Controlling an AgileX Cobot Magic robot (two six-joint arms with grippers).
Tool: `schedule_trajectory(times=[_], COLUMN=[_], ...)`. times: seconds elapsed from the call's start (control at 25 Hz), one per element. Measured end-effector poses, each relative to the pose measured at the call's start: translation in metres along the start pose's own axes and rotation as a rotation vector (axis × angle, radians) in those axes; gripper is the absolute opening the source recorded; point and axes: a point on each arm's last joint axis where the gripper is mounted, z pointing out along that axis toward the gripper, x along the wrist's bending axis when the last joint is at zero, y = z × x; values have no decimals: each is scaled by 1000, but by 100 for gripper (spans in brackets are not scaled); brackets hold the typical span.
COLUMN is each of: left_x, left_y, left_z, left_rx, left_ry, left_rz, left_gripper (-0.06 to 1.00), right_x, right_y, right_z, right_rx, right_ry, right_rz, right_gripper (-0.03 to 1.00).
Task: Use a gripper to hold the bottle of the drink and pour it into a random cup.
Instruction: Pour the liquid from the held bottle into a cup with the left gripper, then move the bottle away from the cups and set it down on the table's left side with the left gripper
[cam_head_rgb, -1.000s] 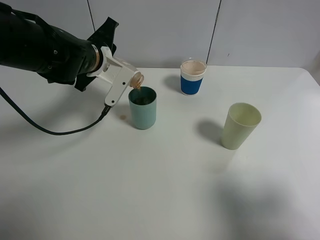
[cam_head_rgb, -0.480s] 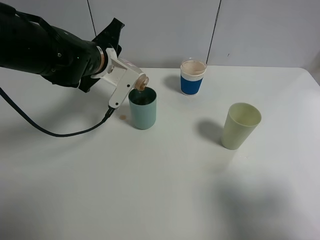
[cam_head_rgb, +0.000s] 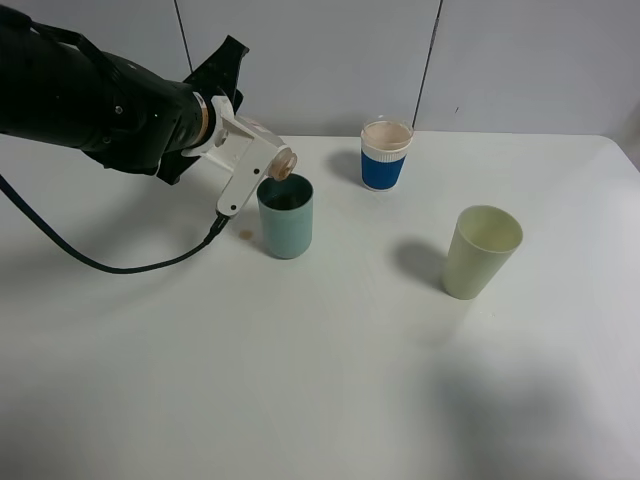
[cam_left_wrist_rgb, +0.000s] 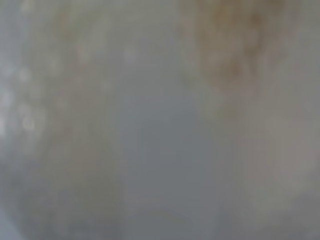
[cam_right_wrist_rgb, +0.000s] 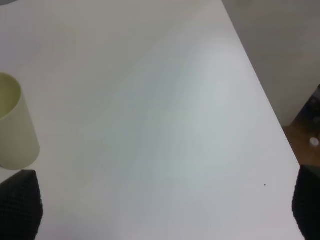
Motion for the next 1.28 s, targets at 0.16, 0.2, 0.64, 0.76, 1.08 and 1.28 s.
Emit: schedule_trajectory(times=[0.16, 0.2, 0.64, 0.76, 1.08, 1.28], left_x=[0, 0, 0, 0, -4, -12], left_y=[0, 0, 1, 3, 5, -1], left_z=[0, 0, 0, 0, 0, 5], left_rx=[0, 0, -13, -28, -53, -83], left_ry=[0, 0, -1, -4, -57, -151], left_rz=[0, 0, -259, -366, -633, -838], left_gripper=[32, 32, 32, 32, 32, 32], right_x=[0, 0, 0, 0, 0, 0], right_y=[0, 0, 0, 0, 0, 0], right_z=[0, 0, 0, 0, 0, 0], right_rx=[0, 0, 0, 0, 0, 0], right_ry=[0, 0, 0, 0, 0, 0], right_rz=[0, 0, 0, 0, 0, 0], right_gripper=[100, 100, 100, 100, 100, 100])
